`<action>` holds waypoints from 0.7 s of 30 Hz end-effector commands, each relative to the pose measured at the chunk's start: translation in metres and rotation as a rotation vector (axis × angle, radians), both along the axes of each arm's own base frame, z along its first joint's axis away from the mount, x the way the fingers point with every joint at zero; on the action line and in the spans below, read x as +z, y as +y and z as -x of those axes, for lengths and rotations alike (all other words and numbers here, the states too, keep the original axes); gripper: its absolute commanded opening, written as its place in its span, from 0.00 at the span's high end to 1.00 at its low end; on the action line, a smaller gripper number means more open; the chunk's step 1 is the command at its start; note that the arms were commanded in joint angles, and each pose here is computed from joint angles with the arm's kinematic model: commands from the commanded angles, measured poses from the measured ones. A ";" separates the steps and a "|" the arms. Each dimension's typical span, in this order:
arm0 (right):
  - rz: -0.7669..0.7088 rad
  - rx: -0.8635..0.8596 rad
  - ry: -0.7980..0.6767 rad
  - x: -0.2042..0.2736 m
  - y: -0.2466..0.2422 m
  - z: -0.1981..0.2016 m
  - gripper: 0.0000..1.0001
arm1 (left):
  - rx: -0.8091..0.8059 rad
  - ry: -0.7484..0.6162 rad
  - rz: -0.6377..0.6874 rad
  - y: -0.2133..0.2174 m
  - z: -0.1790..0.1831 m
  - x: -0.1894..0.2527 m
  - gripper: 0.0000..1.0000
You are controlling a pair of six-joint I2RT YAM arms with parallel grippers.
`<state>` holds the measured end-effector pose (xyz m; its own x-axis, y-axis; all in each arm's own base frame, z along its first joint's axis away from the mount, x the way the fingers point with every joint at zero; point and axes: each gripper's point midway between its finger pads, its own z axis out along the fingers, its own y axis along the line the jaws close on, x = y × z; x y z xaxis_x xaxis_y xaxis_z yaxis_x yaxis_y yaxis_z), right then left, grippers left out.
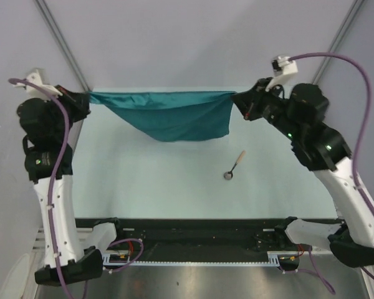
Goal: Fold the napkin, place the utensils inside, and roll it up
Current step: Flatten the napkin out
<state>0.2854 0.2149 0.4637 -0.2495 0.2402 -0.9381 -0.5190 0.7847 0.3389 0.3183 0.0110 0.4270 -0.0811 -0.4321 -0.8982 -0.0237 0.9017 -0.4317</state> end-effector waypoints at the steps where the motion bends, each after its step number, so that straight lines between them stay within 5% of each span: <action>1: -0.021 -0.029 -0.191 0.070 -0.036 0.053 1.00 | 0.019 -0.216 -0.057 -0.010 0.064 0.099 1.00; 8: -0.089 -0.057 -0.315 0.115 -0.061 0.084 1.00 | 0.001 -0.294 -0.092 -0.021 0.104 0.141 1.00; 21: 0.120 -0.158 -0.115 0.021 -0.017 -0.043 1.00 | -0.133 -0.012 -0.003 -0.016 -0.020 0.025 1.00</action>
